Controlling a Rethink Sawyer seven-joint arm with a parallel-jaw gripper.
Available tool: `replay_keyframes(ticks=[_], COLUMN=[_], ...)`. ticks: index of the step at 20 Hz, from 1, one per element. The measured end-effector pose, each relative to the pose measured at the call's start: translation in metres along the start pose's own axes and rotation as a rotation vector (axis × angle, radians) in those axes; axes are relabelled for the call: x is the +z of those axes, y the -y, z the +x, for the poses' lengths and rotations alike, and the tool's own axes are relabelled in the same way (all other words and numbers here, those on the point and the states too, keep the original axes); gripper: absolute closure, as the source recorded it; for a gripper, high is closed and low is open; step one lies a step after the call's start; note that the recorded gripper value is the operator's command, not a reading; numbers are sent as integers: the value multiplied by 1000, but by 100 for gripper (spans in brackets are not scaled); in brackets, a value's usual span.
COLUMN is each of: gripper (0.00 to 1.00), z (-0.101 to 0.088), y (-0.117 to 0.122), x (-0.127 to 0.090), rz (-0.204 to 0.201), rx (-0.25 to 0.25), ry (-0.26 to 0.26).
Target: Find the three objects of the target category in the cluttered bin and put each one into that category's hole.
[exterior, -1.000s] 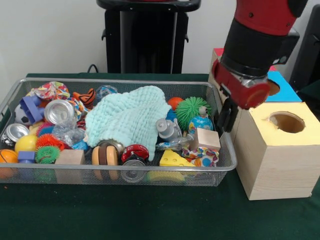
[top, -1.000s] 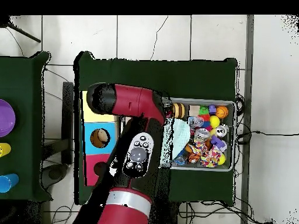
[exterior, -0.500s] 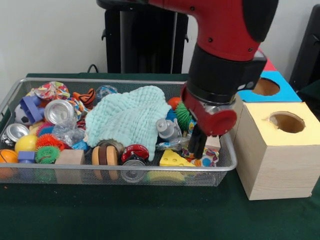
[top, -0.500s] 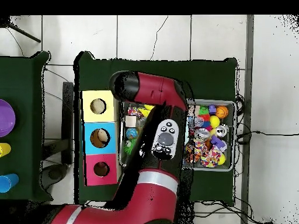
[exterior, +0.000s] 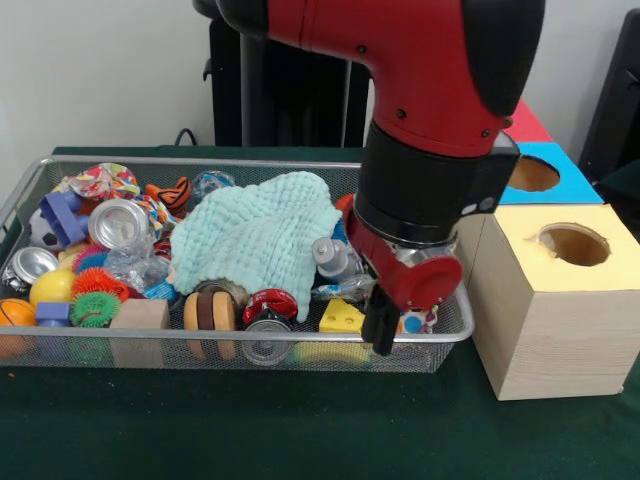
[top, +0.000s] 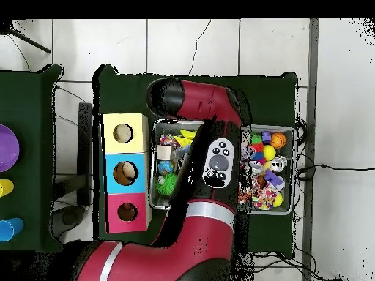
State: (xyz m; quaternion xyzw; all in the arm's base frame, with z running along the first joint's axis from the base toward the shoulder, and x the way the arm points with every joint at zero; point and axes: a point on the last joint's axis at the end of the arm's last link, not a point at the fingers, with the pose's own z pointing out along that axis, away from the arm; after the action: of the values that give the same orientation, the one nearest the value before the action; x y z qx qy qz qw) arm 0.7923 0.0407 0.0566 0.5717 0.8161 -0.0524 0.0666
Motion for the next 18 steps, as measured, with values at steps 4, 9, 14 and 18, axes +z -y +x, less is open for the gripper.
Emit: replay_keyframes(ticks=[4,9,14,18], gripper=[100,100,100,100], z=[17,48,84,101], y=[-11,-19,-27,-28], x=[4,2,-8,-17], rz=[-4,-8,-19,-23], rx=[-33,-75,-123,-144], ry=[3,5,9,10])
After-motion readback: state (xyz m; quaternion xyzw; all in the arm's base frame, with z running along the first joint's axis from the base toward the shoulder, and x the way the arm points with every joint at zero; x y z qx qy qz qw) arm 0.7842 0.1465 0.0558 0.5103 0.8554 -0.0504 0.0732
